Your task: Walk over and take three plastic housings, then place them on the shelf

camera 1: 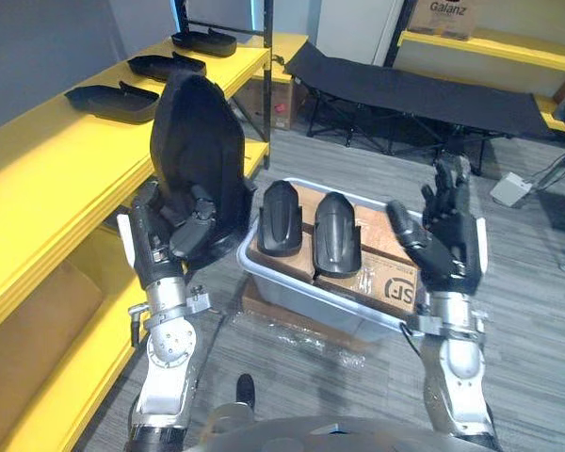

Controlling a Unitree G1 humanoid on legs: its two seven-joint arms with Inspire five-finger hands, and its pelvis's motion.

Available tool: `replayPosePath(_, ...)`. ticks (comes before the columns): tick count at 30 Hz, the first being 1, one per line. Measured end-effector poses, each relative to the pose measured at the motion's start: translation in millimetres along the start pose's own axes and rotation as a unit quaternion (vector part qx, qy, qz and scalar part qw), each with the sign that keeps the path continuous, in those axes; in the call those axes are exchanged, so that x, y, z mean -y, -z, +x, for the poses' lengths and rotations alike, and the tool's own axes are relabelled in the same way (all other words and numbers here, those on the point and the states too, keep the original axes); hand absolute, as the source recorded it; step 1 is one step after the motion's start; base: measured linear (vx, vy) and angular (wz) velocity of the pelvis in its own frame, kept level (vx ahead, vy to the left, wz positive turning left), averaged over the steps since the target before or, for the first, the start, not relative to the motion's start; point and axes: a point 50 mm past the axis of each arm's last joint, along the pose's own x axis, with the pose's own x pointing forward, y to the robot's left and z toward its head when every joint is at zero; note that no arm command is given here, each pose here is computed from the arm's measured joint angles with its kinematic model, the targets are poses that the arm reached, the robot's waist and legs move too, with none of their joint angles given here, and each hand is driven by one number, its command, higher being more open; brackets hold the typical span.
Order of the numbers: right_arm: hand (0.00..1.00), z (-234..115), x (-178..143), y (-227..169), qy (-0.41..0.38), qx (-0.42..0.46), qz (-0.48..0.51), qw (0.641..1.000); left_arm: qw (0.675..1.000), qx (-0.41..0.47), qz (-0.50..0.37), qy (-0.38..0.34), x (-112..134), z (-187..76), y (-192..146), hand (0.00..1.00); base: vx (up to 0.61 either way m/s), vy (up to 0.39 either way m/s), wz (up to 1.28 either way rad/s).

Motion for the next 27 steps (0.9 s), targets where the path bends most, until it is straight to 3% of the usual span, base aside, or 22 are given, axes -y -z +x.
replayPosePath(4, 1.00, -19.9, 8.7, 10.0, -0.010, -0.060, 0.034, 0.998, 1.000, -0.008, 0.027, -0.011, -9.7, -5.5, 3.8, 0.00, 0.04, 0.007, -0.15)
replayPosePath(8, 1.00, -30.8, 11.2, 20.3, -0.010, -0.115, 0.030, 0.993, 0.999, -0.035, -0.002, -0.022, -18.2, -11.5, 8.7, 0.00, 0.04, -0.007, -0.16)
replayPosePath(12, 1.00, -40.7, 19.9, 38.6, 0.020, -0.172, 0.027, 0.984, 0.994, -0.070, -0.057, -0.061, -28.3, -22.6, 15.2, 0.00, 0.03, -0.018, -0.02)
replayPosePath(17, 1.00, -59.9, 24.0, 63.8, 0.059, -0.255, 0.053, 0.964, 0.989, -0.077, -0.044, -0.120, -47.6, -32.4, 13.7, 0.00, 0.02, -0.032, 0.51)
replayPosePath(24, 1.00, -39.8, -9.1, 69.5, -0.059, -0.254, 0.016, 0.965, 0.974, -0.056, -0.015, -0.217, -92.4, -50.4, -5.0, 0.00, -0.01, -0.066, 0.87)
replayPosePath(27, 1.00, -30.0, -7.4, 67.4, -0.048, -0.240, -0.007, 0.969, 0.975, -0.072, -0.030, -0.210, -97.6, -59.0, -2.8, 0.00, -0.05, -0.027, 1.60)
